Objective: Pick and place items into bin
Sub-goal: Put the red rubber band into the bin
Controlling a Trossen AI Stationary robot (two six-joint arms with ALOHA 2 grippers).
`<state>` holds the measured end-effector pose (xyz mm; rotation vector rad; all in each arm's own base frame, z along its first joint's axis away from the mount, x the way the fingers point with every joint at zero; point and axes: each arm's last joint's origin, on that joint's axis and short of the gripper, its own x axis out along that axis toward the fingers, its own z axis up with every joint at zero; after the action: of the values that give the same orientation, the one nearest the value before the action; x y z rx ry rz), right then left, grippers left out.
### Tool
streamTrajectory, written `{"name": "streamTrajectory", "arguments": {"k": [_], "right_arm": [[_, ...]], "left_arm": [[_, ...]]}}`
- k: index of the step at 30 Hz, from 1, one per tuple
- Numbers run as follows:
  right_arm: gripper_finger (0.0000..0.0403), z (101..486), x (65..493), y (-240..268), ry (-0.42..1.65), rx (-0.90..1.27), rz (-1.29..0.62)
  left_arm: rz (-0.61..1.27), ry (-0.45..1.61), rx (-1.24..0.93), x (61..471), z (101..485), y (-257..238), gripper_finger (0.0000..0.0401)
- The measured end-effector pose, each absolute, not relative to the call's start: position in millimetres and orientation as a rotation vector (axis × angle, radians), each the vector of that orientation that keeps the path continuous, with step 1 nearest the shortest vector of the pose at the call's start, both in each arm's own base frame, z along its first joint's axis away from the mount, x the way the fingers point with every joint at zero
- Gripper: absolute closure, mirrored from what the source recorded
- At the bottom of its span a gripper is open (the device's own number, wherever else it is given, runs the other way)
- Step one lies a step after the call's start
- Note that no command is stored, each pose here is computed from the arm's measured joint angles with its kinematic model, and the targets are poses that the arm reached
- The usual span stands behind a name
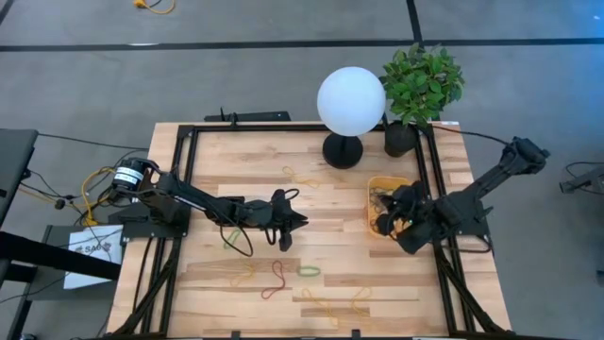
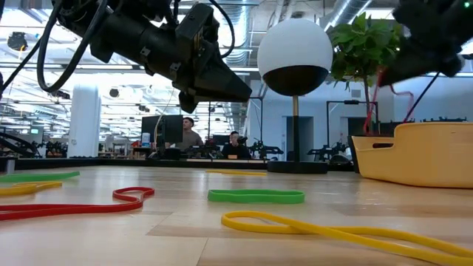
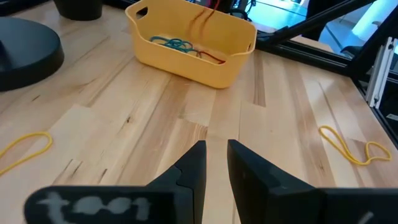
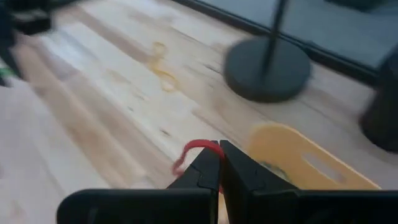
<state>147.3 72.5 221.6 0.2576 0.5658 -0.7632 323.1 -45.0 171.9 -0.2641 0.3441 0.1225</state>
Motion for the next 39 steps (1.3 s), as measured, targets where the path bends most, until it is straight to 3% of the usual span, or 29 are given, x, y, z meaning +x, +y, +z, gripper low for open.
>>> {"name": "streamTrajectory", "arguments": {"k": [8, 21, 28, 32, 39], "right_arm": [[0.0401, 203.3, 149.9, 79.5, 0.803, 0.371, -0.775], [0.0346, 198.6, 152.1, 81.4, 0.831, 0.439, -0.805], [0.0337, 198.9, 152.4, 81.4, 0.822, 0.439, -0.805], [0.0337, 201.6, 158.4, 83.7, 0.762, 0.388, -0.753], [0.0337, 235.9, 185.5, 102.9, 0.521, 0.272, -0.562]], "left_arm": [[0.122, 0.342, -0.265, 323.2, 172.1, -45.0, 0.0346], [0.122, 0.343, -0.265, 323.2, 171.9, -45.0, 0.0346], [0.110, 0.346, -0.267, 323.2, 171.9, -45.2, 0.0346], [0.018, 0.364, -0.284, 323.2, 171.8, -47.9, 0.0346], [-0.324, 0.417, -0.272, 320.4, 171.7, -61.5, 0.0346]]}}
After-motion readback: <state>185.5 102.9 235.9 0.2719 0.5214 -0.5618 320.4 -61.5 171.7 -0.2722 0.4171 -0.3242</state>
